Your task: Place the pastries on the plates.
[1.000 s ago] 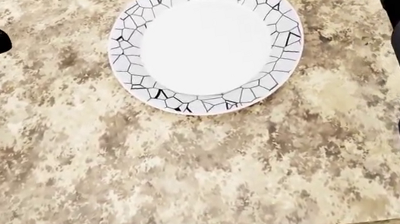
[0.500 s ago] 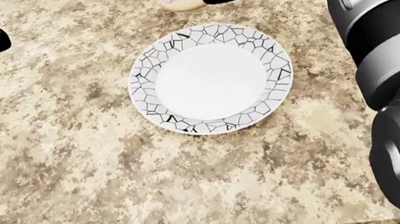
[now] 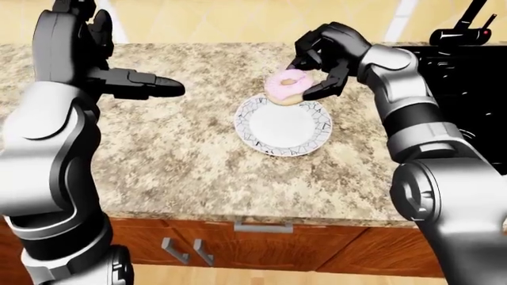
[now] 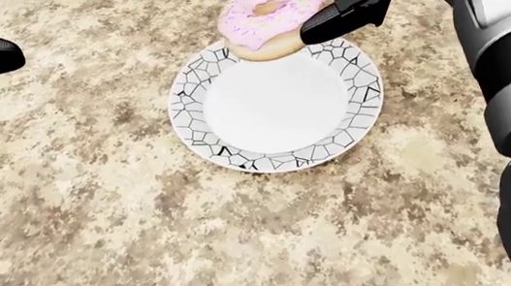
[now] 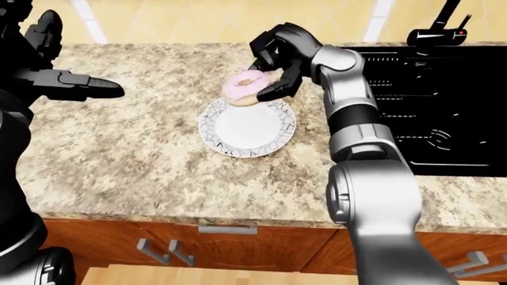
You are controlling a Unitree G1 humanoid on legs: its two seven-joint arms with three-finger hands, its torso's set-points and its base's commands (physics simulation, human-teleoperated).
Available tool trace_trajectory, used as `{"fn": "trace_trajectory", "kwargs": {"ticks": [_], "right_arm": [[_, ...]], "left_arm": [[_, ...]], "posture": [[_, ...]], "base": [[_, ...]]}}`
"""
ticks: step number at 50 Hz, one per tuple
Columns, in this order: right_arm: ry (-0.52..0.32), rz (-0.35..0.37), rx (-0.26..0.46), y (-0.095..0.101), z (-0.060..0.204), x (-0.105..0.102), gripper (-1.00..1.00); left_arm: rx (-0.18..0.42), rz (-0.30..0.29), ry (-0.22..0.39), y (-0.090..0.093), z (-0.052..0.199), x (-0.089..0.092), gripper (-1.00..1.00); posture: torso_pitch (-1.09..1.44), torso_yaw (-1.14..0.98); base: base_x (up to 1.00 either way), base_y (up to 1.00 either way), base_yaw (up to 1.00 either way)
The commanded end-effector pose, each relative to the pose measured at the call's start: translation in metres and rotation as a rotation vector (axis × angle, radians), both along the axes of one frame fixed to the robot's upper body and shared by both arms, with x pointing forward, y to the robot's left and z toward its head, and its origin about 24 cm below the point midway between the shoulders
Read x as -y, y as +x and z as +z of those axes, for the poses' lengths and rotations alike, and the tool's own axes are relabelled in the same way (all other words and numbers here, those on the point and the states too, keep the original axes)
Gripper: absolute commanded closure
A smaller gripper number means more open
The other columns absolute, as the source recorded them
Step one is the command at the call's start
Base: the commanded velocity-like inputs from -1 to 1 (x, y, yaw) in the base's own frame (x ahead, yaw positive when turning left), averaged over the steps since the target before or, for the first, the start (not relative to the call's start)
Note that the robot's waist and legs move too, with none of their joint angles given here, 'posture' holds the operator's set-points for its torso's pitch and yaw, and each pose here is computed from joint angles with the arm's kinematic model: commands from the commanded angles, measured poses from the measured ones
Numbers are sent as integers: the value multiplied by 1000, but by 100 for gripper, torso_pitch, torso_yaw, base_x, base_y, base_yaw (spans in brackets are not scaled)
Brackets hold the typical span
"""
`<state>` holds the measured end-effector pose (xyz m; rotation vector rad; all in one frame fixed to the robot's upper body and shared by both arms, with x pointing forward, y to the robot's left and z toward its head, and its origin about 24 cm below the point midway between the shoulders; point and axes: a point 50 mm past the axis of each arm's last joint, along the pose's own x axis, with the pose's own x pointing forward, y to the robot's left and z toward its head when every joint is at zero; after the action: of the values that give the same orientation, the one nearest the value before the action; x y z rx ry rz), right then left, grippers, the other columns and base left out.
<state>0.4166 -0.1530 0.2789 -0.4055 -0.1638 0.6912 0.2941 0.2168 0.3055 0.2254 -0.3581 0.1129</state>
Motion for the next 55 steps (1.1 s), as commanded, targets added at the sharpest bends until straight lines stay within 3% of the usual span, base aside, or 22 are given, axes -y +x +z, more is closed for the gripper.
{"fn": "trace_trajectory", "kwargs": {"ticks": [1,22,28,31,35,37,50,52,55], "right_arm": [[19,47,71,-5,24,-4,100],[-21,147,-34,-8,0,-9,100],[-23,156,-51,-8,0,-10,12],[-30,160,-60,-8,-3,-9,-5],[-37,162,-62,-8,-5,-9,-48],[-40,166,-61,-9,-4,-9,-98],[-34,141,-11,-9,9,-6,-100],[-7,121,20,-9,20,-8,-100],[118,-3,46,-8,47,-13,-100]], "left_arm": [[86,7,18,-8,15,0,-100],[80,12,30,-8,12,-1,-100],[81,16,33,-8,12,-2,-100],[81,17,34,-9,12,-2,-100],[81,18,36,-9,12,-2,-100],[81,20,37,-9,12,-3,-100],[83,22,40,-9,13,-3,-100],[83,21,38,-9,13,-3,-100],[81,15,41,-6,14,-1,-100]], "posture": [[9,0],[9,0],[9,0],[9,0],[9,0],[9,0],[9,0],[9,0],[9,0]], "base": [[0,0,0],[0,0,0],[0,0,0],[0,0,0],[0,0,0],[0,0,0],[0,0,0],[0,0,0],[0,0,0]]}}
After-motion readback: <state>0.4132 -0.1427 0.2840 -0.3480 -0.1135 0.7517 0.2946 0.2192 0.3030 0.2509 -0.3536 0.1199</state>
